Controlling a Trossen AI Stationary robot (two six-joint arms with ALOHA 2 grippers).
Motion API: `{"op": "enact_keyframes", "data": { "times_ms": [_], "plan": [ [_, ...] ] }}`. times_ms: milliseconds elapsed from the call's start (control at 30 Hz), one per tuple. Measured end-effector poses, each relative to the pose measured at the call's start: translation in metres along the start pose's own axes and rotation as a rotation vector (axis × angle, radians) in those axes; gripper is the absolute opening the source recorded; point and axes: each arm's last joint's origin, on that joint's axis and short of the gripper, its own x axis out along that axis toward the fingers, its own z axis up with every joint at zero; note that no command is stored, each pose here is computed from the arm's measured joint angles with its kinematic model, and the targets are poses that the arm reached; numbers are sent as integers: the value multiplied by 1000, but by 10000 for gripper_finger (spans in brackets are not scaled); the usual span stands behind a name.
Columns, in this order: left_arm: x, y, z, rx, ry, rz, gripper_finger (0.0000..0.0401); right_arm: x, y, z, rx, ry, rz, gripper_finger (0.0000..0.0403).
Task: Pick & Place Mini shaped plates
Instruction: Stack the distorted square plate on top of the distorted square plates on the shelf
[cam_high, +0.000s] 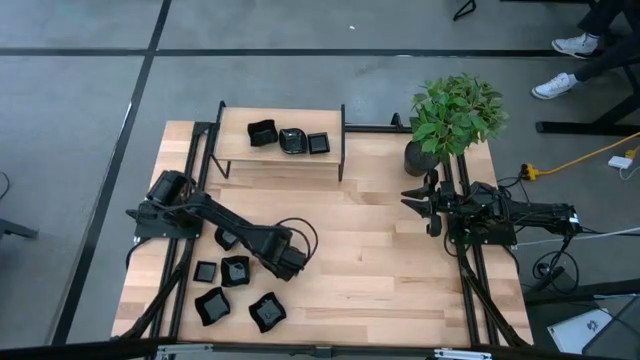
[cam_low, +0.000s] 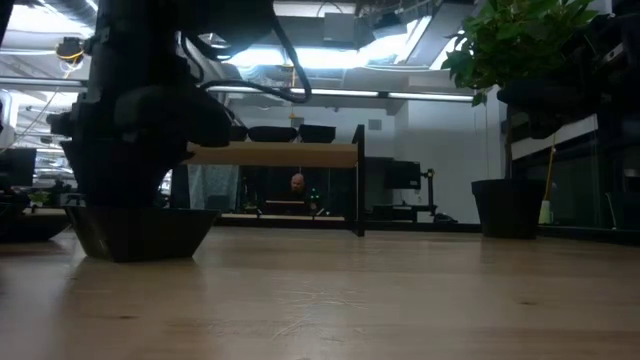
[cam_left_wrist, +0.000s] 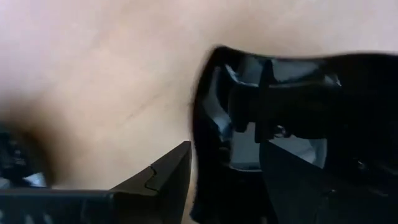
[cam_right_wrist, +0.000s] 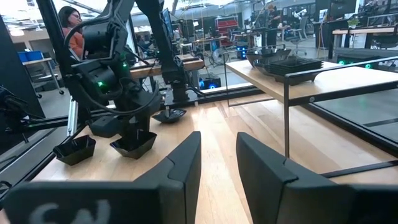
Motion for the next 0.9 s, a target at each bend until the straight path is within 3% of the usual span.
{"op": "enact_keyframes", "data": {
  "times_ms": [267, 667, 900],
  "plan": [
    [-3, 1, 4, -13, 22, -29, 168, 0, 0, 0, 2, 0, 0, 103],
    [-8, 4, 13, -46, 9, -53, 17, 0, 0, 0, 2, 0, 0, 103],
    [-9, 1, 17, -68, 7, -94, 5, 0, 0, 0, 2, 0, 0, 103]
  ]
}}
